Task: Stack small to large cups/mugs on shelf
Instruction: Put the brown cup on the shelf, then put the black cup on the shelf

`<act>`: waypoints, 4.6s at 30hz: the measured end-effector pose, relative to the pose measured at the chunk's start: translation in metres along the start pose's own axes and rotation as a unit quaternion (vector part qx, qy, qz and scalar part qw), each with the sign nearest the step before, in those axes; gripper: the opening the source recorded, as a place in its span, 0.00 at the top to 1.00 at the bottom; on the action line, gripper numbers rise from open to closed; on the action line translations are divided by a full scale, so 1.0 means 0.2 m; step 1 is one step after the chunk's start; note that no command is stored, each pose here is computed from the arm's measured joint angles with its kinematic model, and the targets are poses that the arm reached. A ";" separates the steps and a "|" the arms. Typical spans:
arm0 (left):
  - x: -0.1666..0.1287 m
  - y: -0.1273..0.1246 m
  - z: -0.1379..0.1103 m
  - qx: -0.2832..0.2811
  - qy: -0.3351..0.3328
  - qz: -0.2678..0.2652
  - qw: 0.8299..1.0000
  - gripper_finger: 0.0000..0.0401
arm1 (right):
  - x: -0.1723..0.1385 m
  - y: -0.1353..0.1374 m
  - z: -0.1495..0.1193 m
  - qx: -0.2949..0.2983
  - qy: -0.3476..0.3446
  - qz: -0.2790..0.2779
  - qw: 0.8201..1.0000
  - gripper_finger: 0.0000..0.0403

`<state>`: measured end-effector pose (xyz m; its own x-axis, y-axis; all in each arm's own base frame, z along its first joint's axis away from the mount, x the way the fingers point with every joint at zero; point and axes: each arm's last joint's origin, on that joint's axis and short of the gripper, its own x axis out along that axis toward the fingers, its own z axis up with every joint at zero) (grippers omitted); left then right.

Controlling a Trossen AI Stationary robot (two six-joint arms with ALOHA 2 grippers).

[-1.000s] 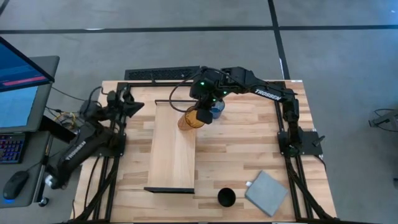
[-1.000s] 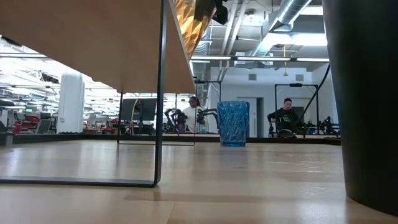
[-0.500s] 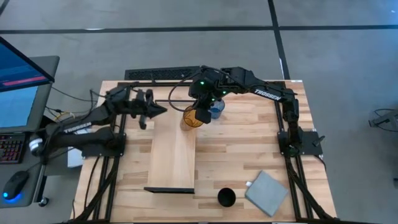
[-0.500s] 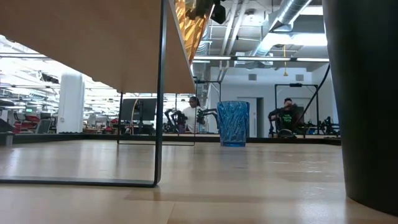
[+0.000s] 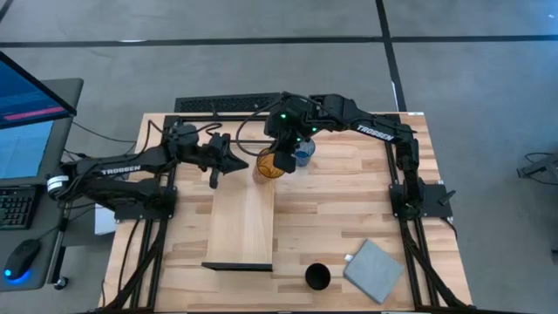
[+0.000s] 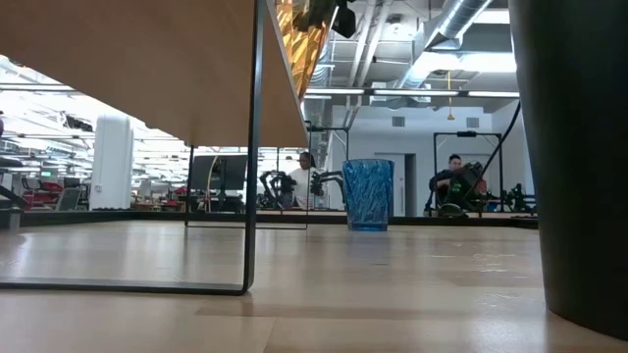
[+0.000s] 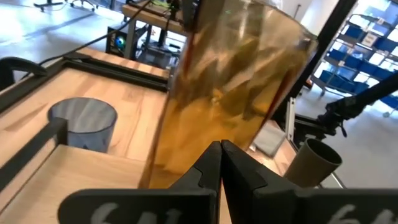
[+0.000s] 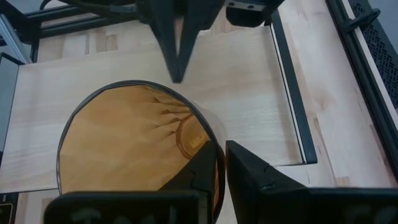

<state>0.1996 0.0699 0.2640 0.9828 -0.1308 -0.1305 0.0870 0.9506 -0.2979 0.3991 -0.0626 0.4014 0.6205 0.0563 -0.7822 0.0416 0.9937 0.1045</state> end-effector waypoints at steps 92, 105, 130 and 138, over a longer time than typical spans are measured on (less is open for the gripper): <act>0.01 -0.02 -0.06 -0.010 0.056 0.001 0.998 1.00 | -0.03 0.11 -0.06 0.039 0.059 0.040 0.997 0.77; -0.08 -0.04 -0.05 -0.008 0.062 0.007 0.998 1.00 | 0.08 0.10 -0.03 0.058 0.058 0.077 0.994 0.77; -0.24 -0.11 -0.04 -0.013 0.063 0.039 0.997 1.00 | 0.18 0.06 0.02 0.036 0.015 0.122 0.992 0.77; -0.24 -0.10 -0.05 -0.005 0.075 0.040 0.996 1.00 | 0.17 0.01 -0.05 0.058 0.084 0.062 0.993 0.77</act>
<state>0.1490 0.0533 0.2668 0.9509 -0.0954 -0.2943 0.0062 0.9570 -0.2900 0.4127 -0.0575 0.3698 0.4879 0.2022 -0.8492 0.0688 0.9609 0.2683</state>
